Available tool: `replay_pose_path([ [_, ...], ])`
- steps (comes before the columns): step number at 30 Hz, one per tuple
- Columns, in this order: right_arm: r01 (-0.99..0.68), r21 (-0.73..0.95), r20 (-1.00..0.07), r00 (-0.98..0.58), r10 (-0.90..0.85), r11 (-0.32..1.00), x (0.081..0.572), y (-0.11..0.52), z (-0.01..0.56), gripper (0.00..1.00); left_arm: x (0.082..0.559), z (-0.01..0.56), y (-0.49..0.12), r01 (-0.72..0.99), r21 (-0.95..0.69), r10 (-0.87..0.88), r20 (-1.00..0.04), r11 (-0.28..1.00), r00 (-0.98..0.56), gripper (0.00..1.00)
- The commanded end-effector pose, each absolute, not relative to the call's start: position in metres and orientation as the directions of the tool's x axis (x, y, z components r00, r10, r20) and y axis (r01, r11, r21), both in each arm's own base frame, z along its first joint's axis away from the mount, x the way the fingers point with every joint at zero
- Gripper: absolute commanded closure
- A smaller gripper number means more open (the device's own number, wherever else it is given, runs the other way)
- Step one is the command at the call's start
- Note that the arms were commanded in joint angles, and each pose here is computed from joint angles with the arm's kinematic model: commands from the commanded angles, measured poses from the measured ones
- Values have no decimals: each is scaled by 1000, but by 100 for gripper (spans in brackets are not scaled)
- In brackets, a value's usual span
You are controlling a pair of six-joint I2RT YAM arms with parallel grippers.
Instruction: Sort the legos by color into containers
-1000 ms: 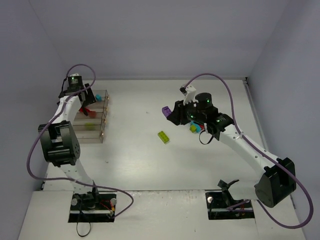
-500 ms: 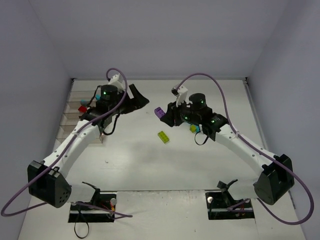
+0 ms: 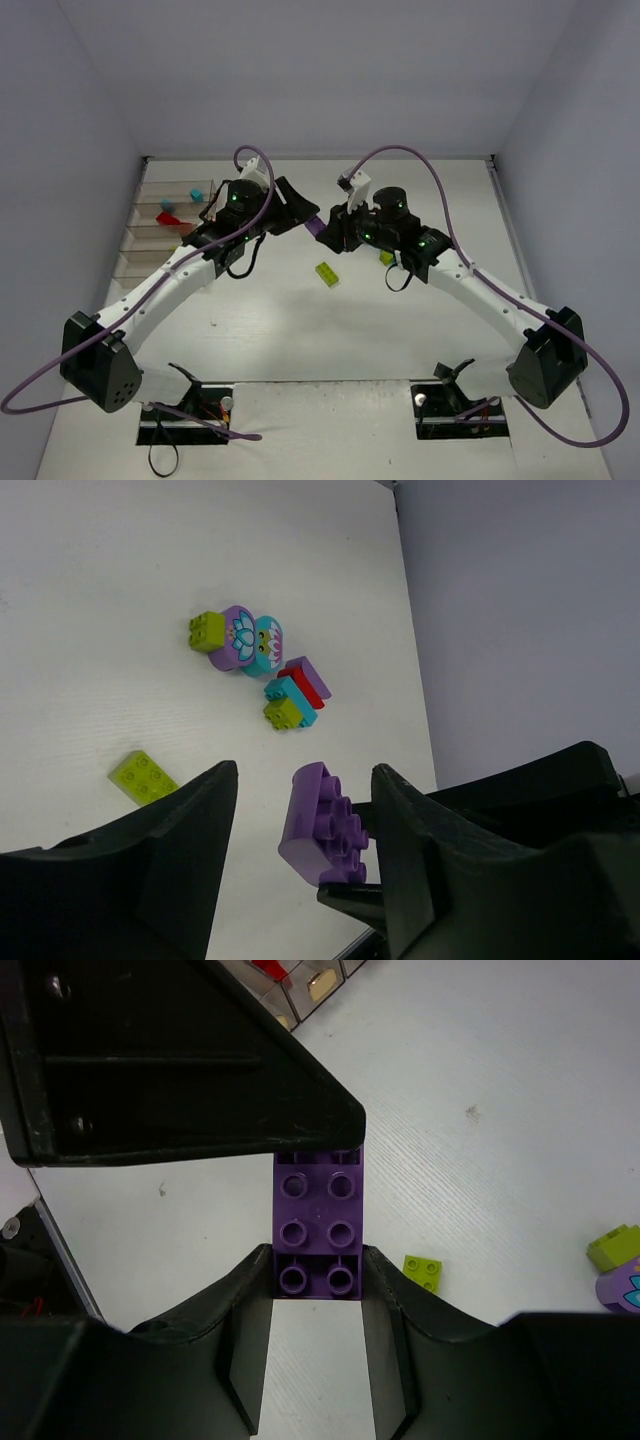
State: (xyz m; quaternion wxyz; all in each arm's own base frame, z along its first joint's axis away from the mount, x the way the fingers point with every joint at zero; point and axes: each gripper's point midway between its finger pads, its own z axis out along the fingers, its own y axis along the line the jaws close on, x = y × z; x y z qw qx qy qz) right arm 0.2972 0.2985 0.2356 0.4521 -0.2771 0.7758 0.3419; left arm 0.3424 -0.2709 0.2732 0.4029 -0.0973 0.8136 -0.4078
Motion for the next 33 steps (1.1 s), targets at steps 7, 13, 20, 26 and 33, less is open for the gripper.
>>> replay_pose_path([
  [7, -760, 244, -944, -327, -30, 602, 312, 309, 281, 100, 343, 293, -283, 193, -780, -536, -565, 595, -628, 59],
  [13, -755, 251, -945, -328, -18, 606, 314, 310, 282, 100, 339, 285, -285, 173, -789, -538, -544, 590, -644, 69],
  [20, -740, 264, -940, -341, -7, 618, 317, 311, 280, 69, 334, 273, -268, 118, -766, -548, -550, 632, -630, 100],
  [26, -703, 265, -936, -351, 2, 659, 322, 303, 277, 29, 338, 248, -214, -48, -711, -599, -551, 701, -581, 100],
  [33, -628, 278, -921, -390, 14, 727, 325, 283, 261, 21, 340, 218, -93, -365, -634, -726, -527, 682, -441, 100],
])
